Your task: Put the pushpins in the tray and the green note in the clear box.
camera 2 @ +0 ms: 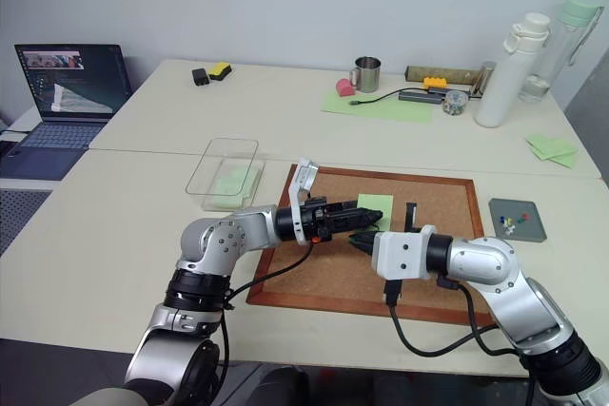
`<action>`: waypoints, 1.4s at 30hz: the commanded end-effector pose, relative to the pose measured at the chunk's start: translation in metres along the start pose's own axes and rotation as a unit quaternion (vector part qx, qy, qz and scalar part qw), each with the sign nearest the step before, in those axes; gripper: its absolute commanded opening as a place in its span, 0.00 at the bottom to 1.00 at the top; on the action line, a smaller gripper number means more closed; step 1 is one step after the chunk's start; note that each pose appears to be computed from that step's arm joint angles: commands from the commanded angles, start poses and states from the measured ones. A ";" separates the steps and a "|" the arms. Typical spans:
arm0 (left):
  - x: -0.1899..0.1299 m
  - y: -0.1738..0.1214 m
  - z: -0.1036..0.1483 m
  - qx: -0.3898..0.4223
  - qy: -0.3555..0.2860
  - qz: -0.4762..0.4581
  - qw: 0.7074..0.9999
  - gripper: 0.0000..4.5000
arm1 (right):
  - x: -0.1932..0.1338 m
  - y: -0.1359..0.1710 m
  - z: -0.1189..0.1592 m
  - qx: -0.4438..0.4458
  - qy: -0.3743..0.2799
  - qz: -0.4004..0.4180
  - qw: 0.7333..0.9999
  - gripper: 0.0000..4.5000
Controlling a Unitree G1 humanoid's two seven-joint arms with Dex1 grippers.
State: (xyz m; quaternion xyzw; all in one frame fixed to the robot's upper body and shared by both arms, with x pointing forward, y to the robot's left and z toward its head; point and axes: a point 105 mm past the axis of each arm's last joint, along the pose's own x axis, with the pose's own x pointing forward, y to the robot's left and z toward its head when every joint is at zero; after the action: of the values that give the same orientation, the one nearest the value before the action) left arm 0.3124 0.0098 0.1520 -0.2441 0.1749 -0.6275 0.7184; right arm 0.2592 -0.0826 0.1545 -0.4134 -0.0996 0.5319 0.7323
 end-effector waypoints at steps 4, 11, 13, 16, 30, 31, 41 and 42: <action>0.003 -0.013 0.007 0.021 -0.007 -0.032 0.999 0.57 | -0.001 -0.008 0.012 -0.029 -0.016 -0.006 0.999 0.00; 0.005 -0.017 0.006 0.020 -0.006 -0.041 0.999 0.30 | -0.002 -0.009 0.011 -0.030 -0.015 -0.008 0.999 0.00; 0.005 -0.018 0.006 0.021 -0.005 -0.043 0.999 0.22 | -0.003 -0.010 0.011 -0.030 -0.015 -0.010 0.999 0.00; 0.005 -0.018 0.004 0.022 -0.004 -0.043 0.999 0.12 | -0.004 -0.012 0.010 -0.031 -0.014 -0.014 0.999 0.00; 0.006 0.011 0.002 0.055 0.004 0.034 0.998 0.01 | -0.008 -0.023 0.013 -0.022 -0.016 -0.041 0.999 0.00; 0.005 0.015 0.003 0.060 0.003 0.044 0.997 0.01 | -0.009 -0.024 0.014 -0.020 -0.016 -0.044 0.999 0.00; 0.005 0.027 0.007 0.075 -0.010 0.064 0.995 0.01 | -0.022 -0.029 0.014 0.008 -0.014 -0.076 0.997 0.00; 0.006 0.026 0.008 0.079 -0.010 0.063 0.995 0.01 | -0.025 -0.031 0.012 0.019 -0.012 -0.088 0.996 0.00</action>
State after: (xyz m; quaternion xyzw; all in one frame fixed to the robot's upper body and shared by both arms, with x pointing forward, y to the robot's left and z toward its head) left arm 0.3366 0.0104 0.1297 -0.1921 0.1626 -0.5831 0.7724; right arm 0.2666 -0.0975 0.1767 -0.3932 -0.1099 0.4898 0.7703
